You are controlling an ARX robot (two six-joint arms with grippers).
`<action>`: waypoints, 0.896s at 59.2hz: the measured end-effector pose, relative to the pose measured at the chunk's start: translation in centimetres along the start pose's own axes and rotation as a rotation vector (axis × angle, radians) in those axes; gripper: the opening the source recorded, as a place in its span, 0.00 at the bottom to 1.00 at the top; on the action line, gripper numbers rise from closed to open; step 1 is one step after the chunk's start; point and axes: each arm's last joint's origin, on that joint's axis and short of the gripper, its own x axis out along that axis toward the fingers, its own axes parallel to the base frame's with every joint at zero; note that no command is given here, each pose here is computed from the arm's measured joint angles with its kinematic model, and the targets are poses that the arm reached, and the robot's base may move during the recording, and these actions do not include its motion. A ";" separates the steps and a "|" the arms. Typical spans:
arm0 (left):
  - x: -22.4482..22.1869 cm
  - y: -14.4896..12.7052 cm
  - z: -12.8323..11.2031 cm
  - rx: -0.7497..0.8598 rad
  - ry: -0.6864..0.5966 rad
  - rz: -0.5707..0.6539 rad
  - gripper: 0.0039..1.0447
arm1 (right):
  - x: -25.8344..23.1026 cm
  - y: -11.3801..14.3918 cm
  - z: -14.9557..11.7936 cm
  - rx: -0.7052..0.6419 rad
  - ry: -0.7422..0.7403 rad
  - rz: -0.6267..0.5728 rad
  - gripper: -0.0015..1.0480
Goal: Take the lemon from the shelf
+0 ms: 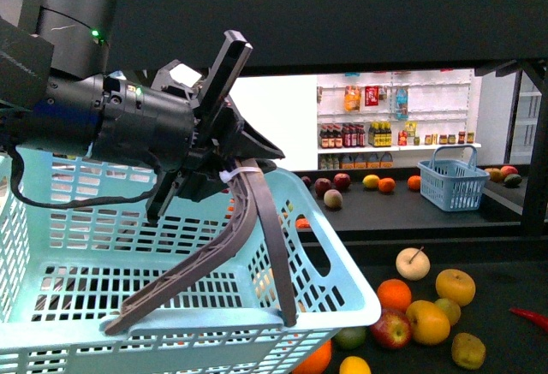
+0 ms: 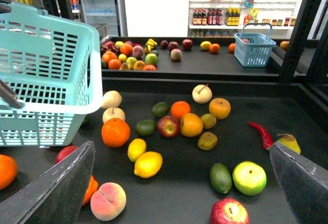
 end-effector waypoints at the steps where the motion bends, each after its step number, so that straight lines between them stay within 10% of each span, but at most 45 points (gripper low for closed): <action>1: 0.1 -0.1 0.0 0.000 0.003 -0.002 0.11 | 0.0 0.0 0.0 0.000 0.000 0.000 0.98; 21: 1.3 -1.2 -0.6 0.032 0.015 -0.016 0.11 | 0.0 0.0 -0.1 0.003 0.011 -0.013 0.98; 27: 1.3 -1.2 -0.6 0.032 0.014 -0.014 0.11 | 0.4 -0.2 -0.5 0.031 0.236 -0.189 0.98; 53: 1.4 -1.1 -0.6 0.038 0.014 -0.012 0.11 | 15.1 -5.8 -2.4 0.250 0.711 -0.207 0.98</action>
